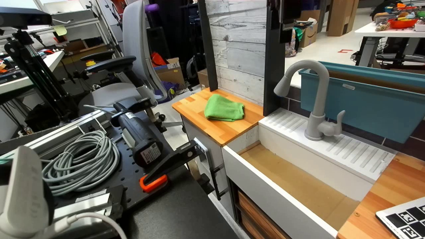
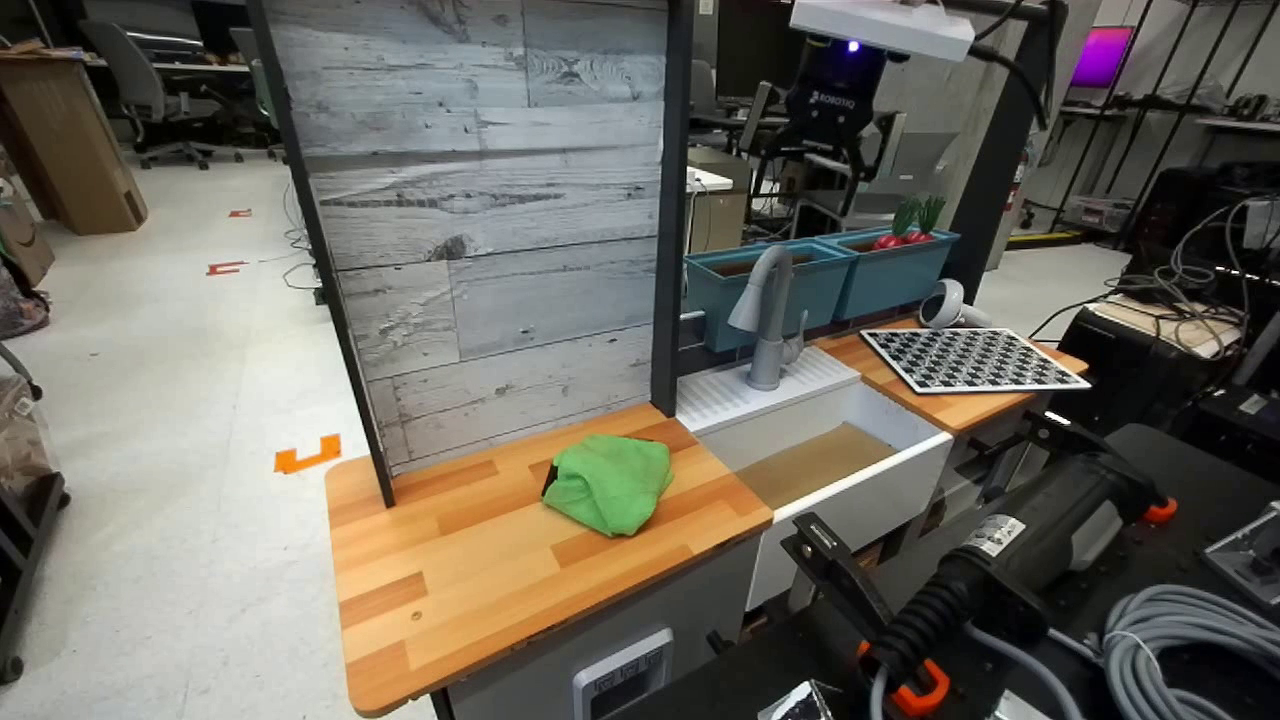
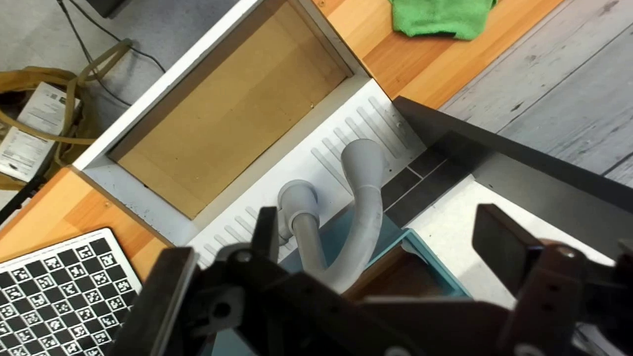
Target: Slide the spout to the right
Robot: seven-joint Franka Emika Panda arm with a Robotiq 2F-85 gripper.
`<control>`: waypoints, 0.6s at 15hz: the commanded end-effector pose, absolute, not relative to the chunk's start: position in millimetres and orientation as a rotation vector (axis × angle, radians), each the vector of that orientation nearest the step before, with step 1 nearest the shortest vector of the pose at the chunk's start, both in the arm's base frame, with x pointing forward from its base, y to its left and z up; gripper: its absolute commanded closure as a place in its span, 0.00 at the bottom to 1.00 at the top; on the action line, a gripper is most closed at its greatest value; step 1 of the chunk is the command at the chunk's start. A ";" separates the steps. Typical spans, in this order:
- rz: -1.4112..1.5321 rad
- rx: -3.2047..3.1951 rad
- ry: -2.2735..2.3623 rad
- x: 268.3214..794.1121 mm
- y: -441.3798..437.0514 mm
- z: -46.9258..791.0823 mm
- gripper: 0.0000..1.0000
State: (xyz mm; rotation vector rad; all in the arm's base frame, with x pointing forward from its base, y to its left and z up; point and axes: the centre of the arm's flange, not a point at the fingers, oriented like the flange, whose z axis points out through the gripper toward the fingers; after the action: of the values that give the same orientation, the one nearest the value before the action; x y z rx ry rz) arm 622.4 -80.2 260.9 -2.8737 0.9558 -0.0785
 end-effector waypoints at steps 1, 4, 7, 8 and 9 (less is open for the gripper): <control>-0.163 -2.804 0.990 647.1 -87.5 243.3 0.00; -0.186 -2.779 1.028 657.8 -89.8 227.3 0.00; -0.175 -2.777 1.049 666.6 -92.7 210.7 0.00; -0.163 -2.776 1.054 669.1 -93.3 205.4 0.00; -0.164 -2.779 1.062 671.2 -93.5 200.1 0.00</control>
State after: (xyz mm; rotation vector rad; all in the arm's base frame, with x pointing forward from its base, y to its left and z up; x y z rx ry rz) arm 653.5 -88.5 214.2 -2.7985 1.0383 -0.1384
